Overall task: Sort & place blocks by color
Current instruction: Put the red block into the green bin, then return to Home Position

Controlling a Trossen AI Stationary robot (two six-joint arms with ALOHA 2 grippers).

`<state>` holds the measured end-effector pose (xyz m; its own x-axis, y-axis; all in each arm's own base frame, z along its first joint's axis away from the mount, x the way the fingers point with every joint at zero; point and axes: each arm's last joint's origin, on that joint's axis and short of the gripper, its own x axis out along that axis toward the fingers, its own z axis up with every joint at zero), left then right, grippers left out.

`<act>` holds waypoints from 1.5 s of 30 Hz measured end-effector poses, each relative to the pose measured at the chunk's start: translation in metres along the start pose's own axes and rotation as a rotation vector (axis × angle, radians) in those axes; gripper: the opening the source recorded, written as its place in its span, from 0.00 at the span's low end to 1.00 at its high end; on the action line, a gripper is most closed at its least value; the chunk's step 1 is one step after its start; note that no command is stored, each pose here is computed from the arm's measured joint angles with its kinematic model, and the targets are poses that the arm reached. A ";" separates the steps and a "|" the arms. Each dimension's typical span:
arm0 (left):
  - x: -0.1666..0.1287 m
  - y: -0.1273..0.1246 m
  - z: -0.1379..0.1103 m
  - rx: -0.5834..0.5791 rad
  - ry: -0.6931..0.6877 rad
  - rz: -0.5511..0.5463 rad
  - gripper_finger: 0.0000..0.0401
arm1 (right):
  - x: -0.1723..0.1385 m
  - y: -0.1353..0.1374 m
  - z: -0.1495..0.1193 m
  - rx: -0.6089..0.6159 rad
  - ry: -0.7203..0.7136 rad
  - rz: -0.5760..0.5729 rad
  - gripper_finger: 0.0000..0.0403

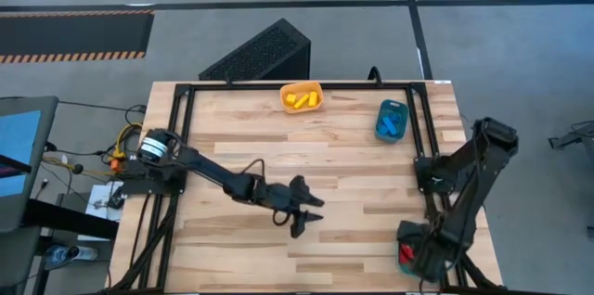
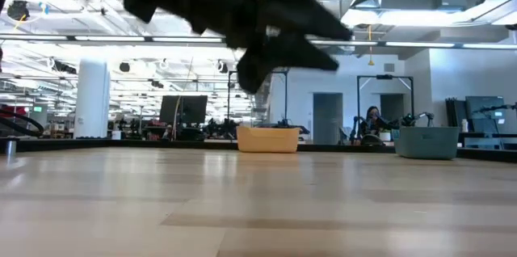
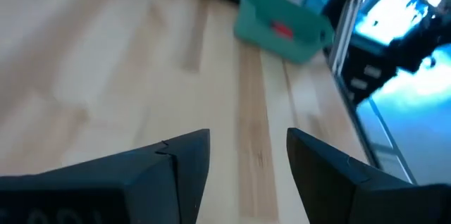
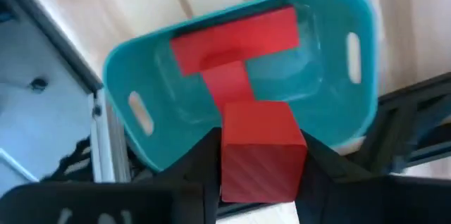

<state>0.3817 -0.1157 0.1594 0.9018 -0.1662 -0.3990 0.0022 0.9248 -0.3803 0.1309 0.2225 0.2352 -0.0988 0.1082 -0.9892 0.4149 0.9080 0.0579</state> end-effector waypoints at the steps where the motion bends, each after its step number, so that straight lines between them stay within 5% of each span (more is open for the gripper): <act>1: -0.003 0.001 0.006 0.007 -0.019 0.000 0.43 | 0.005 0.003 -0.002 0.017 0.001 -0.018 0.34; 6: -0.020 0.007 0.039 0.008 -0.110 -0.003 0.43 | 0.028 0.009 -0.005 0.110 0.001 -0.139 0.47; 14: -0.060 0.012 0.086 -0.011 -0.162 -0.115 0.43 | 0.013 0.003 -0.001 0.228 -0.041 -0.079 0.65; 19: -0.093 0.021 0.111 0.003 -0.207 -0.070 0.43 | -0.018 -0.013 0.014 0.283 -0.265 0.044 0.65; 26: -0.147 0.009 0.143 0.190 -0.385 -0.040 0.33 | -0.067 -0.037 0.065 0.292 -0.713 0.233 0.63; 35: -0.200 0.026 0.165 0.265 -0.453 0.079 0.12 | -0.130 -0.061 0.145 0.098 -1.147 0.427 0.44; 39: -0.224 0.033 0.171 0.308 -0.463 0.059 0.03 | -0.160 -0.083 0.153 0.105 -1.284 0.449 0.26; 43: -0.248 0.039 0.171 0.430 -0.519 0.021 0.01 | -0.185 -0.113 0.144 0.071 -1.421 0.350 0.05; 45: -0.258 0.045 0.165 0.470 -0.552 0.022 0.01 | -0.193 -0.127 0.137 0.029 -1.485 0.283 0.03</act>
<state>0.2210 0.0257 0.3831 0.9902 -0.0639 0.1239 0.0554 0.9959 0.0710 0.2208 0.0308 0.4006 0.9542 -0.2382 -0.1810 0.2821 0.9180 0.2787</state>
